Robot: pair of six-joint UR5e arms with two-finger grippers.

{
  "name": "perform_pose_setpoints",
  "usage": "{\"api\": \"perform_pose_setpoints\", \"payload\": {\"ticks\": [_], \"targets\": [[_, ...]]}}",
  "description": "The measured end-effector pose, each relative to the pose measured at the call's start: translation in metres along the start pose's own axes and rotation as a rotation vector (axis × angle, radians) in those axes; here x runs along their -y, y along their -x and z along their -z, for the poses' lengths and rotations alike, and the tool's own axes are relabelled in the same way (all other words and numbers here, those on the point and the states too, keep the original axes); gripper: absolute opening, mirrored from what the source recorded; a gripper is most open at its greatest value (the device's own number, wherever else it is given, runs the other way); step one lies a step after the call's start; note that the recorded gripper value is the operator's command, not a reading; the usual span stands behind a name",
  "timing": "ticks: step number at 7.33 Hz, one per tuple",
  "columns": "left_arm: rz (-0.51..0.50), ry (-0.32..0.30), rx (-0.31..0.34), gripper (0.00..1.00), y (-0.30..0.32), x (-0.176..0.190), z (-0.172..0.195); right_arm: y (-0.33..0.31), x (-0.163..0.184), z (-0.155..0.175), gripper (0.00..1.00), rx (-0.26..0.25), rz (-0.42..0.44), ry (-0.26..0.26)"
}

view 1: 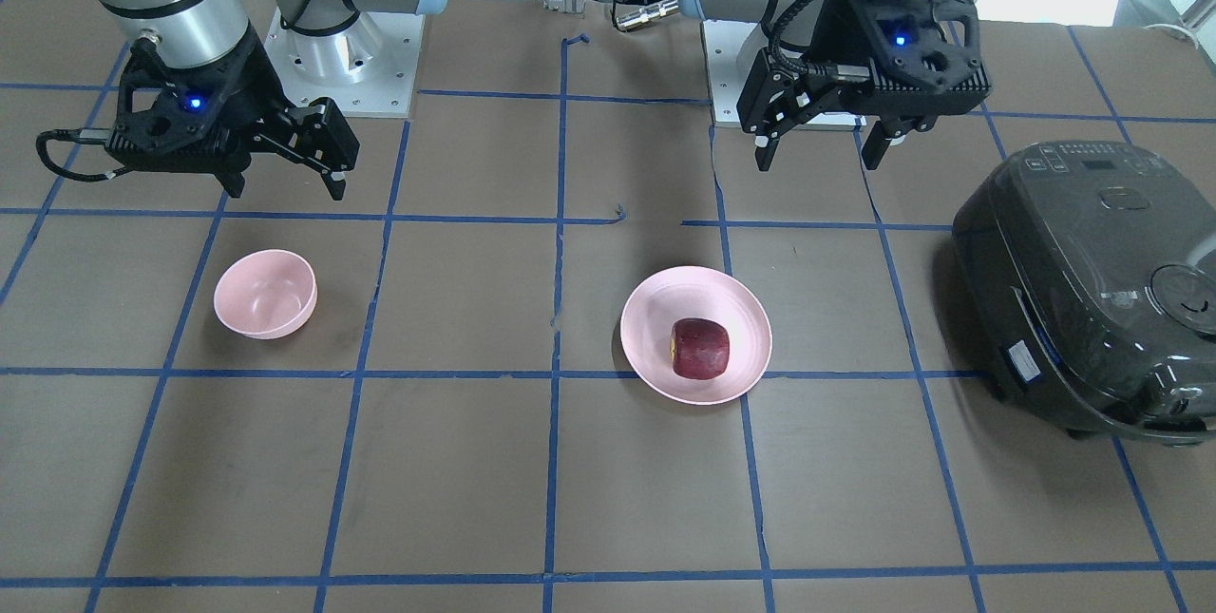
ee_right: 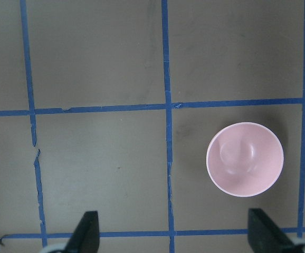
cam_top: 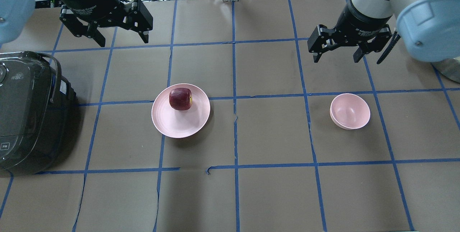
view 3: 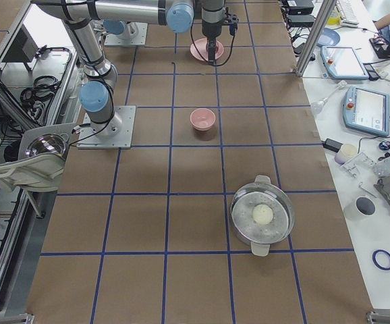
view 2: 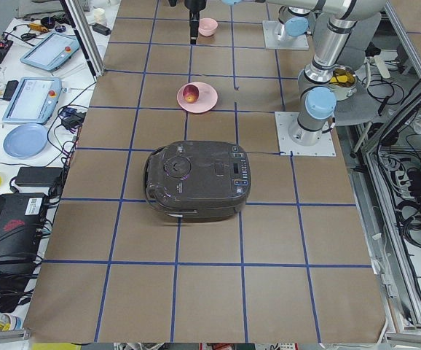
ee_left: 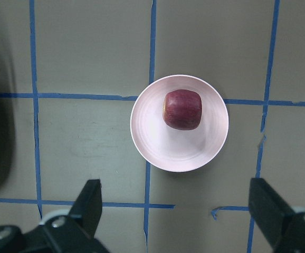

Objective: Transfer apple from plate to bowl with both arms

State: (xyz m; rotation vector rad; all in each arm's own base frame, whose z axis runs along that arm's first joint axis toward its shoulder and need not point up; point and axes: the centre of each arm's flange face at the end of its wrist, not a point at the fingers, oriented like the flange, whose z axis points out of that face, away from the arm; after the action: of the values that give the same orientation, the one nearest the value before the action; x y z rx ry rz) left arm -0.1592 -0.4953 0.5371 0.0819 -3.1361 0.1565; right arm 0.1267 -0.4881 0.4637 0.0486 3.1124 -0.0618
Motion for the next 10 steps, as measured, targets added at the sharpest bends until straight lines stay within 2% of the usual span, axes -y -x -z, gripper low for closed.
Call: {"api": "perform_pose_setpoints", "payload": {"ticks": [10], "targets": [[0.000,0.001,-0.001,1.00,0.0000,-0.0004,-0.0001,-0.0029,0.0012,-0.0014,1.00,-0.019,0.001,0.001]]}}
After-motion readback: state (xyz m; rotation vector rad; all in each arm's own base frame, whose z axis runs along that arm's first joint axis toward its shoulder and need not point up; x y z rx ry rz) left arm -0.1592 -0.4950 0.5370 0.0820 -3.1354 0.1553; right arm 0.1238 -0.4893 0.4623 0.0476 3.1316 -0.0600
